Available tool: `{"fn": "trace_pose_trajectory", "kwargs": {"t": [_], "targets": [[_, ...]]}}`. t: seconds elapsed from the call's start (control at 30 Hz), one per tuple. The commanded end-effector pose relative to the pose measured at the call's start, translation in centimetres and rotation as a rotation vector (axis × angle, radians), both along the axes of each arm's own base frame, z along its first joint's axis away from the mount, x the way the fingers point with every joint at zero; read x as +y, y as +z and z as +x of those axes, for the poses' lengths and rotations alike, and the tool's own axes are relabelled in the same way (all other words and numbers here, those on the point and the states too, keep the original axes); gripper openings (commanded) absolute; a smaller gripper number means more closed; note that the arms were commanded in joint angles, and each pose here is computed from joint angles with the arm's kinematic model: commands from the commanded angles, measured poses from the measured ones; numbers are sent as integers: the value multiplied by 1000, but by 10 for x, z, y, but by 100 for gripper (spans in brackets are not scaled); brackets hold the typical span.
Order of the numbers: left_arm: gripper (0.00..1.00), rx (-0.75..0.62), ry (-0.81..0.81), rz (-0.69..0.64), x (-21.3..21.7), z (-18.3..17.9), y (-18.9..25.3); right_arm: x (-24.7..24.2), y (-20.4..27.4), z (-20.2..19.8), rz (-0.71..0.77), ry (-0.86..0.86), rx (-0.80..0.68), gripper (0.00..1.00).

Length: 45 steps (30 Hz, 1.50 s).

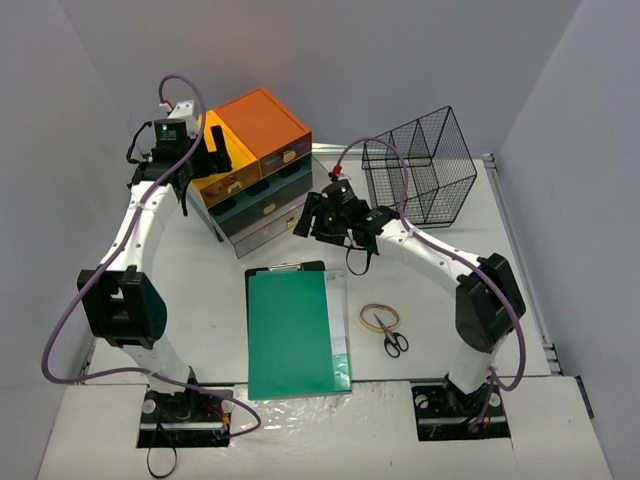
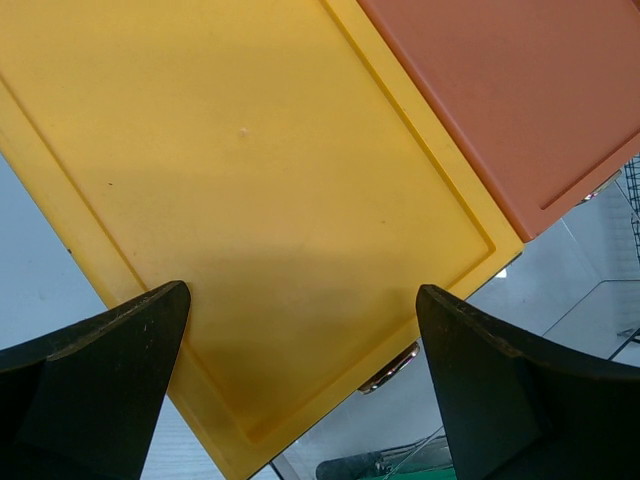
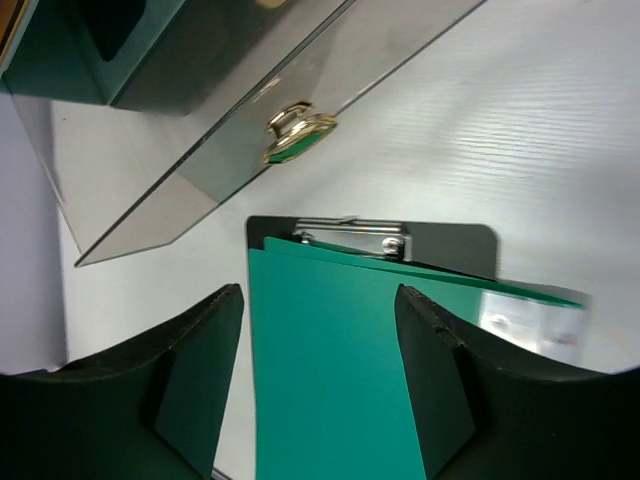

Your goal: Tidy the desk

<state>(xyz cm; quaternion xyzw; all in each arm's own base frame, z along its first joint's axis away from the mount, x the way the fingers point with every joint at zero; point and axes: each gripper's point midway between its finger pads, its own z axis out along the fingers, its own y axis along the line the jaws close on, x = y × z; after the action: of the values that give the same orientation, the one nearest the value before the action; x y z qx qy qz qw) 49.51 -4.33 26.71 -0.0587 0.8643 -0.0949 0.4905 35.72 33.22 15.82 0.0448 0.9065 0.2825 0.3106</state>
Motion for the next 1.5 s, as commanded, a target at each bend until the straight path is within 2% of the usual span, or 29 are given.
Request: {"fn": "trace_pose_trajectory", "kwargs": {"t": [0.0,0.1,0.17,0.43,0.93,1.17,1.47], "targets": [[97,174,74,-7,19,-27,-39,-79,3,-23,-376,-79,45,57],[97,164,72,-11,19,-26,-36,-120,-15,-45,-589,-94,119,52],[97,162,73,-15,18,-24,-35,-141,-22,-58,-681,-103,150,51],[97,163,68,-25,17,-21,-36,-178,-56,-111,-837,-83,252,44],[97,163,59,-15,17,-21,-34,-194,-88,-153,-960,21,347,41],[97,162,61,-18,16,-21,-32,-162,-97,-159,-869,95,326,41],[97,165,58,-5,18,-24,-32,-142,-117,-171,-869,166,337,40]]}}
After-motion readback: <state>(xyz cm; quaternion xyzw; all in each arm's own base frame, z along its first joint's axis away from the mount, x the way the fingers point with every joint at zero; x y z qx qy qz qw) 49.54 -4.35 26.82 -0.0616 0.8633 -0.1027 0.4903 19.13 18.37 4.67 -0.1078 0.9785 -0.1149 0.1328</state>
